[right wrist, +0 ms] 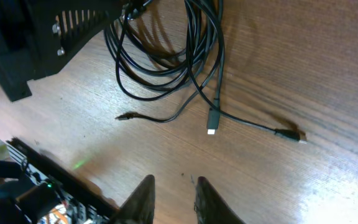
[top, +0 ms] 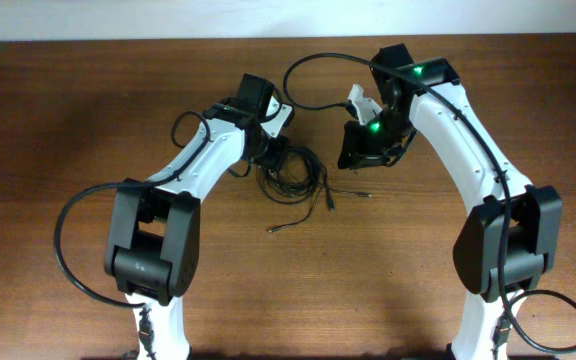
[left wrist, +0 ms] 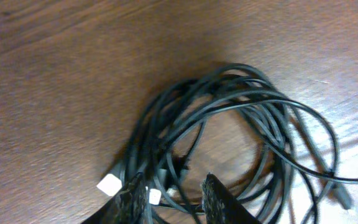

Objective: Untangle cables

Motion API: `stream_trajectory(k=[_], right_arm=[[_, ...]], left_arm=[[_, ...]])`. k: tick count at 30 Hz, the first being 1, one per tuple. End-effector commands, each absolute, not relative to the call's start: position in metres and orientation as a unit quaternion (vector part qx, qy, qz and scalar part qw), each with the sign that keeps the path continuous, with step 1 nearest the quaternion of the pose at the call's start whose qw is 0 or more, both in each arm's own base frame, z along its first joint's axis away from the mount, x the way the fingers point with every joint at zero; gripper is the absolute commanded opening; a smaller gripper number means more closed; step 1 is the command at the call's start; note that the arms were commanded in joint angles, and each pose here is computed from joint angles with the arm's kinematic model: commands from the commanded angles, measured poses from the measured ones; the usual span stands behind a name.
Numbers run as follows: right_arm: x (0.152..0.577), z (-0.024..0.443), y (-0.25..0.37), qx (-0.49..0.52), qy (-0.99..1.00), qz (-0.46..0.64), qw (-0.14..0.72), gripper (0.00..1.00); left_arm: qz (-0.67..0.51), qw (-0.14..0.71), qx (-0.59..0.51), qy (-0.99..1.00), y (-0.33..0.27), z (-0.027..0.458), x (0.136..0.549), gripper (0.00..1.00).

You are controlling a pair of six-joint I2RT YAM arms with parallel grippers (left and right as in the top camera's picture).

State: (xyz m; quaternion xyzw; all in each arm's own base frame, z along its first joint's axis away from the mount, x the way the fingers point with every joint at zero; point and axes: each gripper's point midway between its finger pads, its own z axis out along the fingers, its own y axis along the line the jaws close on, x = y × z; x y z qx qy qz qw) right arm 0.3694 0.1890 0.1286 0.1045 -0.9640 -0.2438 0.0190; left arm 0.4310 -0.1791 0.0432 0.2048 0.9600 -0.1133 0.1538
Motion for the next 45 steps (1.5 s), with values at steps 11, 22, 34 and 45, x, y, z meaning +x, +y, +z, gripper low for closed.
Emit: stream_trajectory(k=[11, 22, 34, 45], right_arm=[[0.367, 0.121, 0.190, 0.107, -0.965, -0.239, 0.028, 0.25], [0.361, 0.099, 0.236, 0.054, -0.962, -0.267, 0.036, 0.34], [0.381, 0.017, 0.305, -0.070, -0.935, -0.337, -0.082, 0.41], [0.388, 0.004, 0.305, -0.079, -0.955, -0.218, -0.187, 0.04]], left_arm=[[-0.090, 0.099, 0.196, 0.971, -0.170, 0.008, 0.422, 0.00], [-0.194, 0.066, 0.175, 0.963, -0.178, 0.030, 0.406, 0.00], [-0.195, 0.064, 0.129, 0.970, -0.166, 0.030, 0.412, 0.00], [-0.199, 0.067, 0.130, 0.969, -0.168, 0.031, 0.413, 0.00]])
